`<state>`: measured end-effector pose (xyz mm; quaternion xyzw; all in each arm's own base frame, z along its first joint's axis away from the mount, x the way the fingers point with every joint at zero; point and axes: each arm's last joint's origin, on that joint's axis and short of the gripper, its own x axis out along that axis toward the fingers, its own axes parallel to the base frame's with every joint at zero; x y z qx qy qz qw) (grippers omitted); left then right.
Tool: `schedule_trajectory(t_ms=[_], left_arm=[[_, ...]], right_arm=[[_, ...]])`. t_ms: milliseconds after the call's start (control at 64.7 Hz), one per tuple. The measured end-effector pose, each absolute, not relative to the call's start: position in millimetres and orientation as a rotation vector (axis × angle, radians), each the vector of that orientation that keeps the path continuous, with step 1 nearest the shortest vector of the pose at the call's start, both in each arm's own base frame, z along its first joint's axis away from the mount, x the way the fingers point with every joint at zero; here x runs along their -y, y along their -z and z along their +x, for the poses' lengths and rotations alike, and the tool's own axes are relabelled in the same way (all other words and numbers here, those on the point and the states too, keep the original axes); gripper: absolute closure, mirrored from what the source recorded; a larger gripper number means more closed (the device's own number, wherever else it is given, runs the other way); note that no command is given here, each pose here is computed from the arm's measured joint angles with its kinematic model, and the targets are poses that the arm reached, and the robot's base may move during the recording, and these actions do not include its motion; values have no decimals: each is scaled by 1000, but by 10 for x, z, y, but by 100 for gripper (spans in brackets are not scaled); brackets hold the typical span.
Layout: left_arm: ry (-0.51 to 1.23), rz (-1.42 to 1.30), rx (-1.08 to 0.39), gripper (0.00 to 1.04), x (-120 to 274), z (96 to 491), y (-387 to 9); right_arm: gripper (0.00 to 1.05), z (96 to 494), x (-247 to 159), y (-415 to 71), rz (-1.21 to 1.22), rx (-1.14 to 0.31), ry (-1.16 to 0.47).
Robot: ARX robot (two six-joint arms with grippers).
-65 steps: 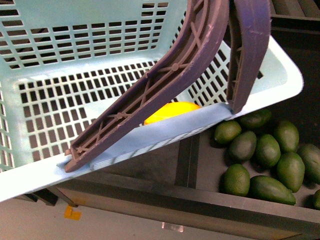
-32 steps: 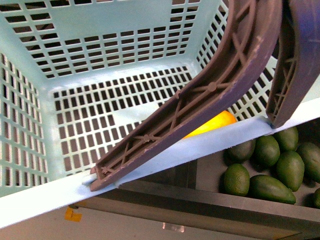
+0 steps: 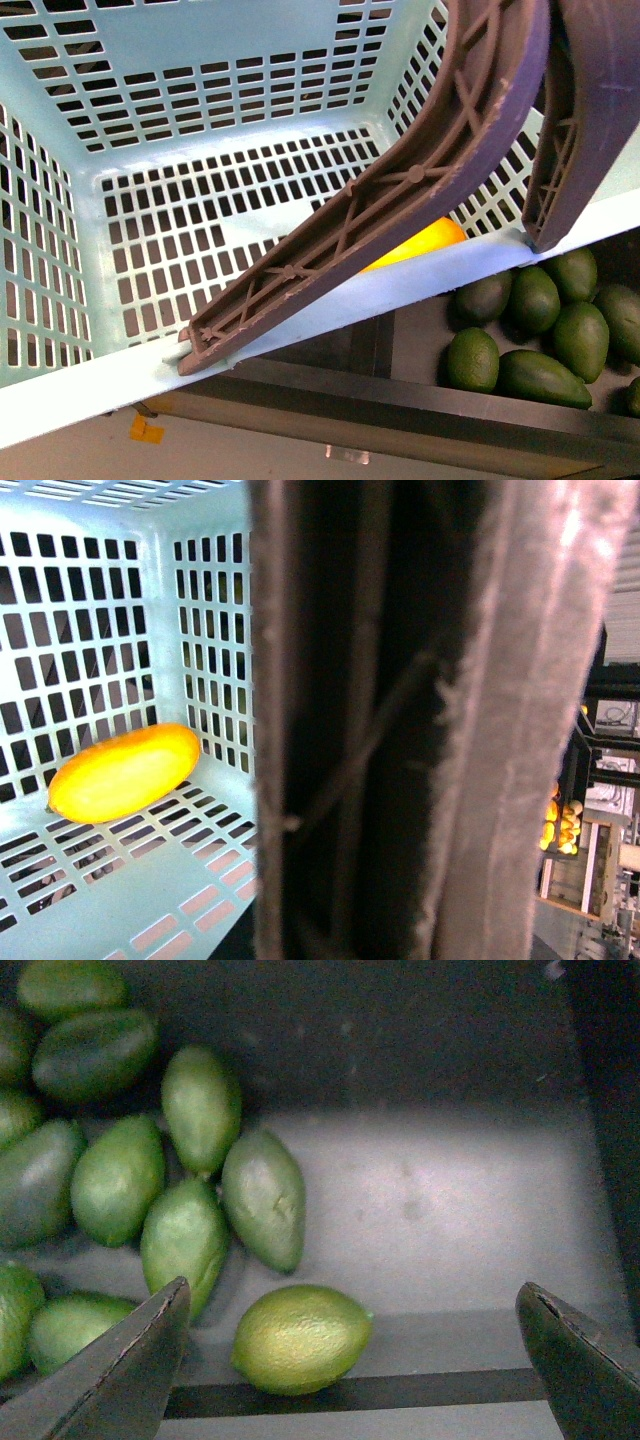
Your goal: Pick mango and avocado into basket
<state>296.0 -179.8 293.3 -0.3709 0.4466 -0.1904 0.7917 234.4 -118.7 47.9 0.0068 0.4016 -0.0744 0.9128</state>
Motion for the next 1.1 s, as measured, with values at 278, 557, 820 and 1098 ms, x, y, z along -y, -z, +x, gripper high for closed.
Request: schedule_trajectory(t_ms=[278,557,820,1098], left_arm=[[402,-797,-957,91,1797,2961,-2932],[404,-796,-958,91,1798,2961,-2932],[409,-797,-961,91,1799,2960,-2932],[403,-796,-957,91,1797,2961,-2932]], right_arm=[[9,2678,1107,96,7,-971,22],[9,3100,1153,267,21,-982,-6],[9,3365,1186,393,47,-995,-15],[9,3488,1218,488,74,-1011,-10]])
